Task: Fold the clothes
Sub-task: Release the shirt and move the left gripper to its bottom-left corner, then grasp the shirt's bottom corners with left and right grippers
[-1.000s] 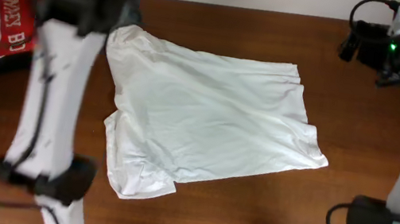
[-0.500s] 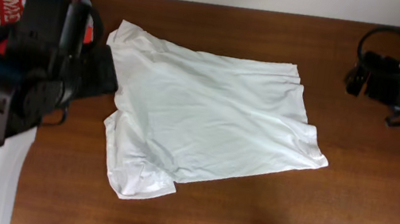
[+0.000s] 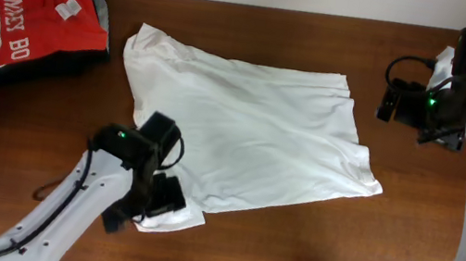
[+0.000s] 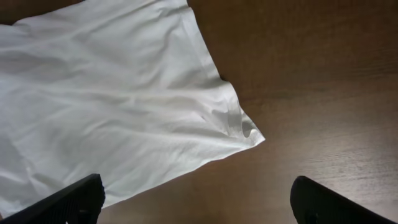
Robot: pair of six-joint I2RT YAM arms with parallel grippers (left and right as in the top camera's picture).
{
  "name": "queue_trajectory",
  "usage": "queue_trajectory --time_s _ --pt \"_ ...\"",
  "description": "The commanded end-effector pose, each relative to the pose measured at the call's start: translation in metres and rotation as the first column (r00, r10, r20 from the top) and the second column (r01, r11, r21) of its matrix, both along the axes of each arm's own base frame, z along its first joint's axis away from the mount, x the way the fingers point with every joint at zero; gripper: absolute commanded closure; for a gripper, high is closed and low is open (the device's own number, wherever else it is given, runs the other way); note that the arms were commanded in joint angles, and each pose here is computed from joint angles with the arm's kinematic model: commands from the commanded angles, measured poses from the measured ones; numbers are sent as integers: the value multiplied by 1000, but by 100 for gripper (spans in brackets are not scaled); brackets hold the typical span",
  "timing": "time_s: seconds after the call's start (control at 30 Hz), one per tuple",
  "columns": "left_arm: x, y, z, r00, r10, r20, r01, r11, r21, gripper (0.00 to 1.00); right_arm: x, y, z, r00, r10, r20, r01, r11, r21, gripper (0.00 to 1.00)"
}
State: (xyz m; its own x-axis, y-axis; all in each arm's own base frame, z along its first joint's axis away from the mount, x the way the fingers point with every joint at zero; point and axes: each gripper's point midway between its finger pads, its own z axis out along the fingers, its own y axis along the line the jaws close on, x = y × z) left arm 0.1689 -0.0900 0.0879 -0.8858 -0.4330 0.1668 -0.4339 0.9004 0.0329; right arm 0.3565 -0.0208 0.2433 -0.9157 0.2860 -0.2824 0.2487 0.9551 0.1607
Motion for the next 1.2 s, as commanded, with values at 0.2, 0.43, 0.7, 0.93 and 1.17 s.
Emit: queue_trajectory --time_s 0.2,0.43,0.7,0.93,1.17 --pt "-15 1 -53 983 185 -3 -185 983 2 1 3 -4 -1 1000 -17 5 17 1000 -10 1" --pt "-21 4 -76 964 266 6 -266 964 8 1 8 -5 -1 1000 -17 18 17 1000 -10 1" --pt "-17 6 -90 957 286 48 -286 958 -1 1 9 -5 -1 1000 -17 26 18 1000 -12 1" --pt "-18 7 -90 960 277 48 -278 961 3 80 9 -5 -1 1000 -17 25 18 1000 -12 1" --pt "-31 28 -59 975 222 -17 -217 965 147 99 9 -5 -1 1000 -18 26 18 1000 -12 1"
